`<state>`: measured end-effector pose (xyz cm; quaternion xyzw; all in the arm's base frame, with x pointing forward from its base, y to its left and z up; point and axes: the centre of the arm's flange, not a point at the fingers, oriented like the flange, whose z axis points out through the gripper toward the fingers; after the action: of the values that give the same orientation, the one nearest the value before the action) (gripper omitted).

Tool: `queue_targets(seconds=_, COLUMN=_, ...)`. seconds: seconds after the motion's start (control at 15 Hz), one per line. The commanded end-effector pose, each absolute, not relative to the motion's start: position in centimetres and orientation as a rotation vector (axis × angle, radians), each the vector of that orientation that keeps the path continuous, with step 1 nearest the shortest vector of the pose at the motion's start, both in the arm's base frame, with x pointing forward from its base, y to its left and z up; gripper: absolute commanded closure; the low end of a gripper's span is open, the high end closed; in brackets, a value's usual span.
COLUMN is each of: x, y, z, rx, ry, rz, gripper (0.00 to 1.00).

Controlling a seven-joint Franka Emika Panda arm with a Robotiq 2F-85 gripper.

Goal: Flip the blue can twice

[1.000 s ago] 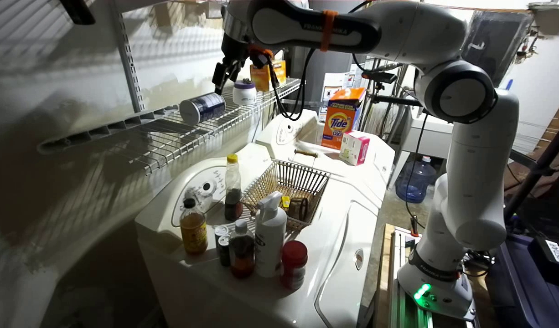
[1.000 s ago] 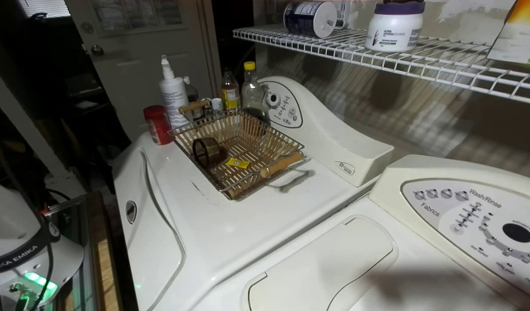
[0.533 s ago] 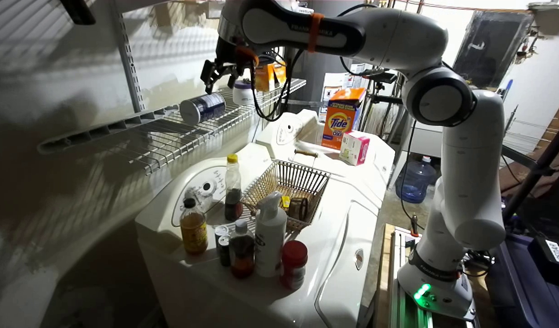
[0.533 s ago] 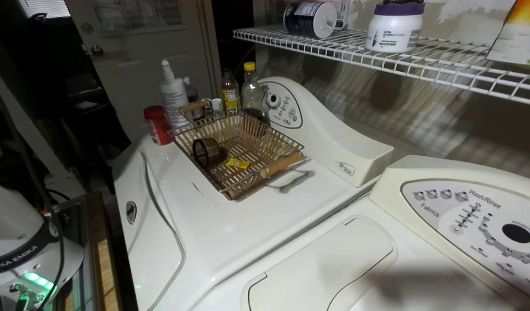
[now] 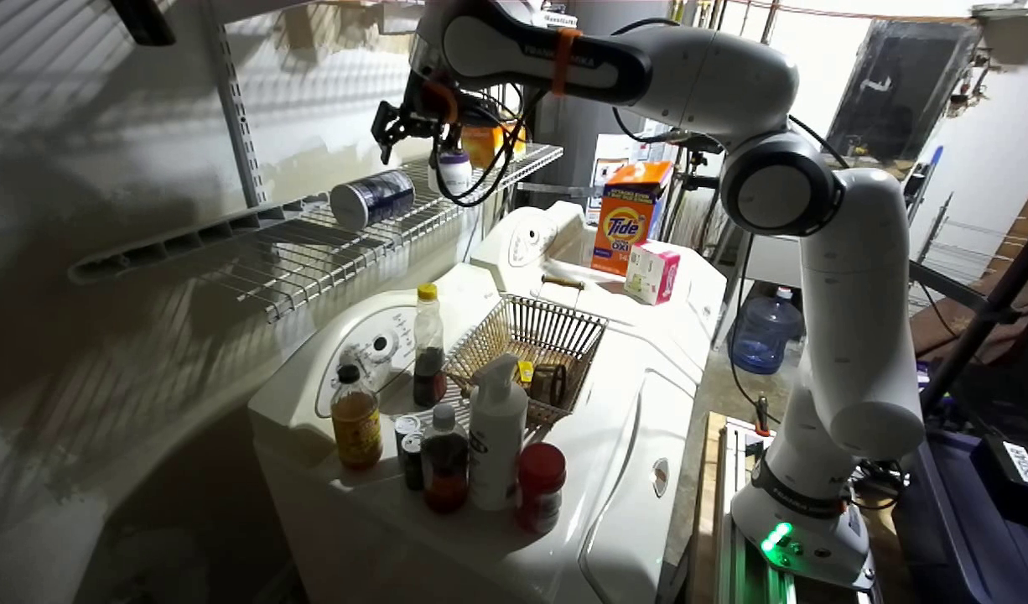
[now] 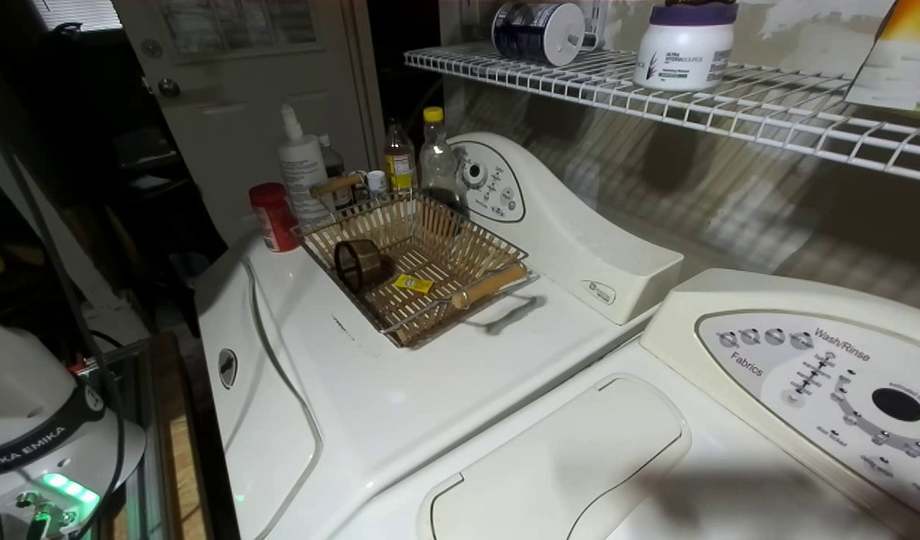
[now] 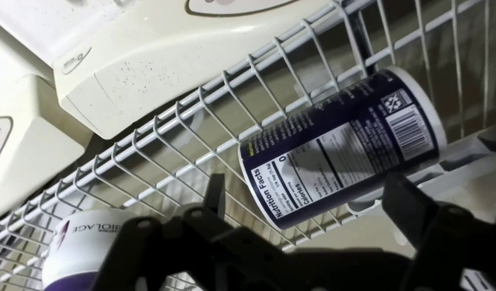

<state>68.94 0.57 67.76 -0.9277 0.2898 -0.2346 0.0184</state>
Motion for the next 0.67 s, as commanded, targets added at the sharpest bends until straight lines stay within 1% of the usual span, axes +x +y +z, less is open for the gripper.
queue_targets(seconds=0.0, x=70.8, y=0.2, z=67.7, rx=-2.723, ry=1.135, rz=-0.68, gripper=0.0)
queue_targets(seconds=0.07, x=70.8, y=0.3, z=67.4, rx=-2.683, ry=1.193, rz=-0.672, gripper=0.0)
queue_targets(seconds=0.13, x=69.5, y=0.2, z=66.8, rx=-2.779, ry=1.09, rz=-0.691, gripper=0.0)
queue_targets(seconds=0.47, x=69.9, y=0.2, z=66.2, rx=-2.71, ry=1.185, rz=-0.67, gripper=0.0)
queue_targets(seconds=0.6, x=70.5, y=0.1, z=65.9, rx=-2.648, ry=1.232, rz=-0.763, gripper=0.0)
